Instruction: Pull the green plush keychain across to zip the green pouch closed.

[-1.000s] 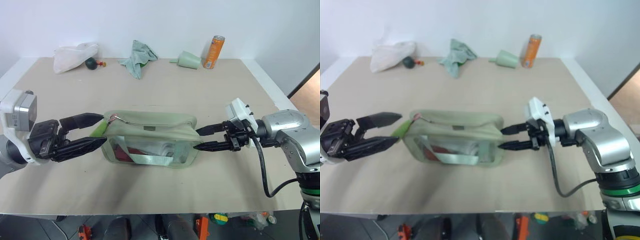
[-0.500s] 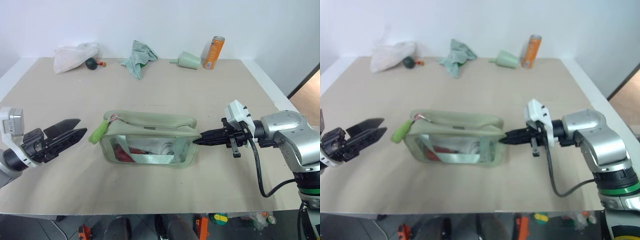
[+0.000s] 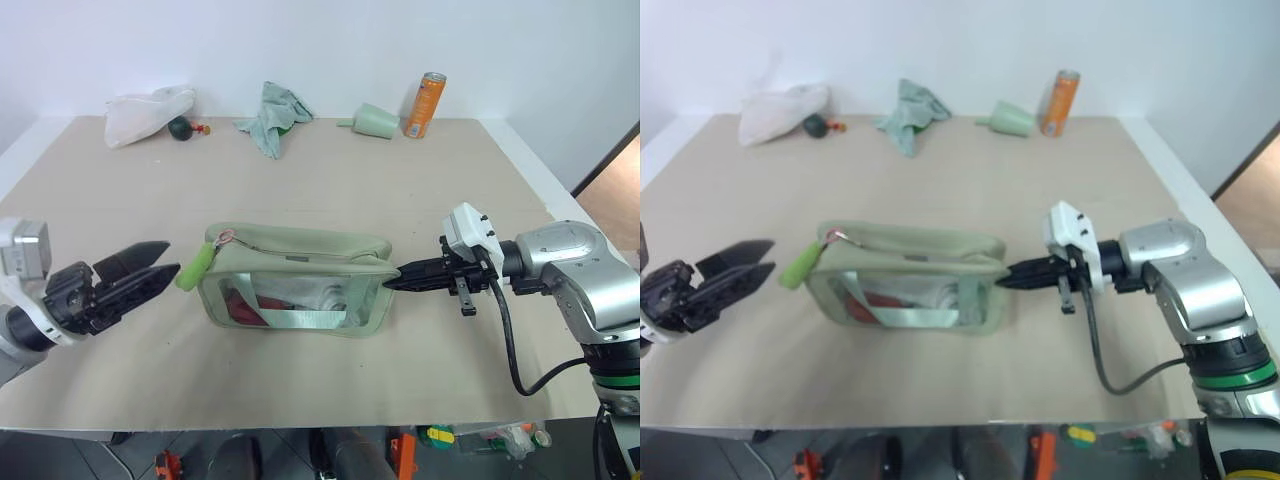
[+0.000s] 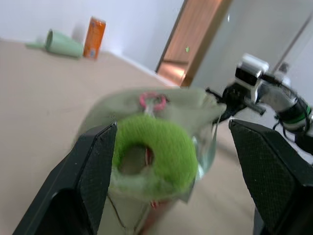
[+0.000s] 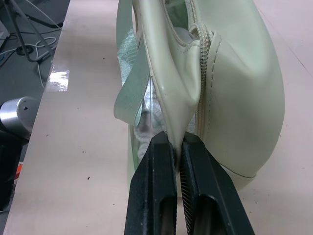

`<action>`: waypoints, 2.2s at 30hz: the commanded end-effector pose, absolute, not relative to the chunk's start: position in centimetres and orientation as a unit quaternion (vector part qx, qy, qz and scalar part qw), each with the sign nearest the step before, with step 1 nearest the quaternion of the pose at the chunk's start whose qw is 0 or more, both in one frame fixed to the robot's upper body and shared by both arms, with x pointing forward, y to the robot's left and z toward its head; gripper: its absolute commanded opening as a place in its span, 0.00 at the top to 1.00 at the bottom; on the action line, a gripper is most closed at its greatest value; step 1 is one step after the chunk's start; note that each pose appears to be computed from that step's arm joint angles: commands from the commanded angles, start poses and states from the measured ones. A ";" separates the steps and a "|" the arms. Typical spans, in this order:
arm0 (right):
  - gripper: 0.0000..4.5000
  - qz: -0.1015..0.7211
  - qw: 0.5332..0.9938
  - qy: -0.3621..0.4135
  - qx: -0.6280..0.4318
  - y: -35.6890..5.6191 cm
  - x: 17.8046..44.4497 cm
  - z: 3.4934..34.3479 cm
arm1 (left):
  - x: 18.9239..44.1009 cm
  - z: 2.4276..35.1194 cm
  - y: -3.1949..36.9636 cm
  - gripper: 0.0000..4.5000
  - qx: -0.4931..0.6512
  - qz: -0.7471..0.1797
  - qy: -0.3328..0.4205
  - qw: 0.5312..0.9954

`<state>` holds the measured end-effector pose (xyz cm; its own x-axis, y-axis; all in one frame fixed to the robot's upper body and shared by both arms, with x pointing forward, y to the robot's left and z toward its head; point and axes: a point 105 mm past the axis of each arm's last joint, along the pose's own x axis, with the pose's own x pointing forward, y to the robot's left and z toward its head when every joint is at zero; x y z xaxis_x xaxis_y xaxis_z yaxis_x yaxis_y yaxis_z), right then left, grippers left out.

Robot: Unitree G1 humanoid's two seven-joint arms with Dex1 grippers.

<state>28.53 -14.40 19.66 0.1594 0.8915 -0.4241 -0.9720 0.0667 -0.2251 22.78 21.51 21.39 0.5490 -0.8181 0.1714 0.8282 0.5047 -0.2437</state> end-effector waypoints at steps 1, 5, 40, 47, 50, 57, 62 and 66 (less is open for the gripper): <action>0.99 0.646 0.720 0.091 -0.238 -14.1 28.5 19.3 | 22.7 20.5 20.7 0.15 -0.128 -0.487 0.006 0.864; 1.00 0.643 0.722 0.090 -0.239 -14.2 28.4 19.4 | 23.3 20.1 20.7 0.21 -0.132 -0.482 0.010 0.866; 1.00 0.628 0.732 0.088 -0.250 -14.3 28.6 19.4 | 26.3 22.9 13.2 0.71 -0.049 -0.593 0.003 0.804; 1.00 0.627 0.733 0.089 -0.250 -14.3 28.6 19.4 | 26.0 24.5 14.3 0.26 -0.055 -0.581 -0.040 0.811; 1.00 0.628 0.731 0.088 -0.251 -14.2 28.6 19.4 | 25.5 26.4 15.8 0.26 -0.091 -0.572 -0.078 0.811; 1.00 0.631 0.728 0.088 -0.253 -14.1 28.8 19.5 | 24.2 27.0 18.3 0.26 -0.114 -0.547 -0.091 0.824; 1.00 0.634 0.725 0.088 -0.254 -14.0 28.9 19.4 | 24.0 23.3 20.5 0.26 -0.104 -0.500 -0.026 0.859; 1.00 0.636 0.723 0.087 -0.254 -14.0 28.9 19.5 | 23.7 21.1 20.9 0.26 -0.112 -0.489 0.005 0.865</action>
